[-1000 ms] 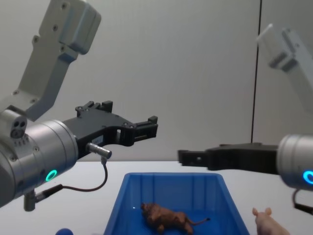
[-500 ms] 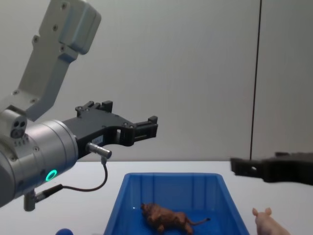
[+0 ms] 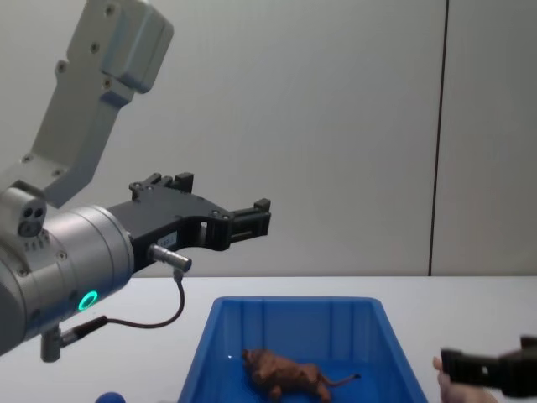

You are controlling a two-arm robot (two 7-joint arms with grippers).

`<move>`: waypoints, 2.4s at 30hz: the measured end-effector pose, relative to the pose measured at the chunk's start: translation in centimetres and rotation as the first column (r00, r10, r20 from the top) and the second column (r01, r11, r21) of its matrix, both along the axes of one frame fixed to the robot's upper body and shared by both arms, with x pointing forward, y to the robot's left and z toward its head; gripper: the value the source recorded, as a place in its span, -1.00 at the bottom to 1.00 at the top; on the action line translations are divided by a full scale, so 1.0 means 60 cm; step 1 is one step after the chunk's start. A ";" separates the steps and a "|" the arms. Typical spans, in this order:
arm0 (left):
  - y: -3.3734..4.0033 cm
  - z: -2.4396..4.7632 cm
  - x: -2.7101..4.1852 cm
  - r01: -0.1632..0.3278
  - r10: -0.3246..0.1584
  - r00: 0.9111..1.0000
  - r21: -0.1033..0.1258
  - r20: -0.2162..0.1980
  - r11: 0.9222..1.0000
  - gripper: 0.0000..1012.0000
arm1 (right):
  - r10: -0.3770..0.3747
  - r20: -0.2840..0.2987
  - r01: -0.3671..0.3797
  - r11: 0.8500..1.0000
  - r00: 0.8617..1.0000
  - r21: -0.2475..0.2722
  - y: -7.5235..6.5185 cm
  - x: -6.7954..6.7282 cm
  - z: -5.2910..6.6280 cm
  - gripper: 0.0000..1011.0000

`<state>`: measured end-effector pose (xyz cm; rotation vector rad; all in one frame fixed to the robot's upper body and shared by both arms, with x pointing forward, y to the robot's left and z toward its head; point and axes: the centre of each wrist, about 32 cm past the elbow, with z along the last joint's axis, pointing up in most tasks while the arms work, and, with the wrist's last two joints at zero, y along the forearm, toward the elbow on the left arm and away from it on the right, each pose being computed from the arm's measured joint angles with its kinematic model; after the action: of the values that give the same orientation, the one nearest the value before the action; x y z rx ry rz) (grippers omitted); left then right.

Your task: Pick up the two dolls from the table and place them into the box.

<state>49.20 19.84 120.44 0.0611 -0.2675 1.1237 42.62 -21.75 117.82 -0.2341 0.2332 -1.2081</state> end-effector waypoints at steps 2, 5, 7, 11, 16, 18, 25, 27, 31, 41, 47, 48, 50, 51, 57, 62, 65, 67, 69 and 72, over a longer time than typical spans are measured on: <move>0.000 0.000 0.000 0.000 0.000 1.000 0.000 0.000 1.000 0.98 | -0.003 -0.013 0.003 1.000 1.000 -0.004 -0.002 -0.001 -0.007 0.98; 0.000 0.000 0.000 0.000 0.000 1.000 0.000 0.000 1.000 0.98 | -0.008 -0.033 0.007 1.000 0.999 -0.010 -0.003 -0.002 -0.018 0.98; 0.000 0.000 0.000 0.000 0.000 1.000 0.000 0.000 1.000 0.98 | -0.011 -0.047 0.010 1.000 0.999 -0.015 -0.003 -0.001 -0.026 0.98; 0.000 0.000 0.000 0.000 0.000 1.000 0.000 0.000 1.000 0.98 | -0.016 -0.065 0.015 1.000 0.998 -0.021 -0.003 0.002 -0.037 0.98; 0.000 0.000 0.000 0.000 0.000 1.000 0.000 0.000 1.000 0.98 | -0.022 -0.079 0.020 1.000 0.997 -0.023 0.000 0.010 -0.047 0.79; 0.000 0.000 0.000 0.000 0.000 1.000 0.000 0.000 1.000 0.98 | -0.023 -0.082 0.022 1.000 0.996 -0.020 0.001 0.014 -0.050 0.69; 0.000 0.000 0.000 0.000 0.000 1.000 0.000 0.000 1.000 0.98 | -0.023 -0.087 0.022 1.000 0.996 -0.011 0.006 0.023 -0.055 0.34; 0.000 0.000 0.000 0.000 0.000 1.000 0.000 0.000 1.000 0.98 | -0.022 -0.089 0.022 1.000 0.996 -0.008 0.007 0.026 -0.055 0.18; 0.000 0.000 0.000 0.000 0.000 1.000 0.000 0.000 1.000 0.98 | -0.021 -0.090 0.021 1.000 0.996 -0.003 0.009 0.030 -0.056 -0.06; 0.000 0.000 0.000 0.000 0.000 1.000 0.000 0.000 1.000 0.98 | -0.020 -0.075 0.020 1.000 0.997 0.003 0.015 0.034 -0.051 -0.26; 0.000 0.000 0.000 0.000 0.000 1.000 0.000 0.000 1.000 0.98 | -0.022 -0.024 0.022 1.000 0.999 -0.007 0.018 0.035 -0.038 -0.26; 0.000 0.000 0.000 0.000 0.000 1.000 0.000 0.000 1.000 0.98 | -0.022 -0.017 0.022 1.000 1.000 -0.007 0.019 0.035 -0.036 -0.26; 0.000 0.000 0.000 0.000 0.000 1.000 0.000 0.000 1.000 0.98 | -0.021 0.000 0.021 1.000 1.000 -0.010 0.020 0.035 -0.032 -0.26; 0.000 0.000 0.000 0.000 0.000 1.000 0.000 0.000 1.000 0.98 | -0.020 0.009 0.021 1.000 1.000 -0.011 0.021 0.035 -0.029 -0.26; 0.000 0.000 0.000 0.000 0.000 1.000 0.000 0.000 1.000 0.98 | -0.004 0.099 0.005 1.000 0.995 -0.012 0.031 0.039 0.004 -0.26; 0.000 0.000 0.000 0.000 0.000 1.000 0.000 0.000 1.000 0.98 | 0.027 0.154 -0.026 1.000 0.988 -0.006 0.041 0.045 0.030 -0.26; 0.000 0.000 0.000 0.000 0.000 1.000 0.000 0.000 1.000 0.98 | 0.058 0.183 -0.059 0.998 0.981 0.002 0.051 0.051 0.047 -0.26; 0.000 0.000 0.000 0.000 0.000 1.000 0.000 0.000 1.000 0.98 | 0.068 0.187 -0.071 0.997 0.980 0.005 0.055 0.054 0.052 -0.26; 0.000 0.000 0.000 0.000 0.000 1.000 0.000 0.000 1.000 0.98 | 0.085 0.189 -0.089 0.996 0.978 0.012 0.061 0.058 0.060 -0.26; 0.000 0.000 0.000 0.000 0.000 1.000 0.000 0.000 1.000 0.98 | 0.103 0.184 -0.109 0.994 0.978 0.021 0.069 0.063 0.066 -0.26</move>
<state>49.20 19.84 120.44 0.0612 -0.2676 1.1236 46.41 -17.63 121.77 -0.1063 0.0786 -1.1115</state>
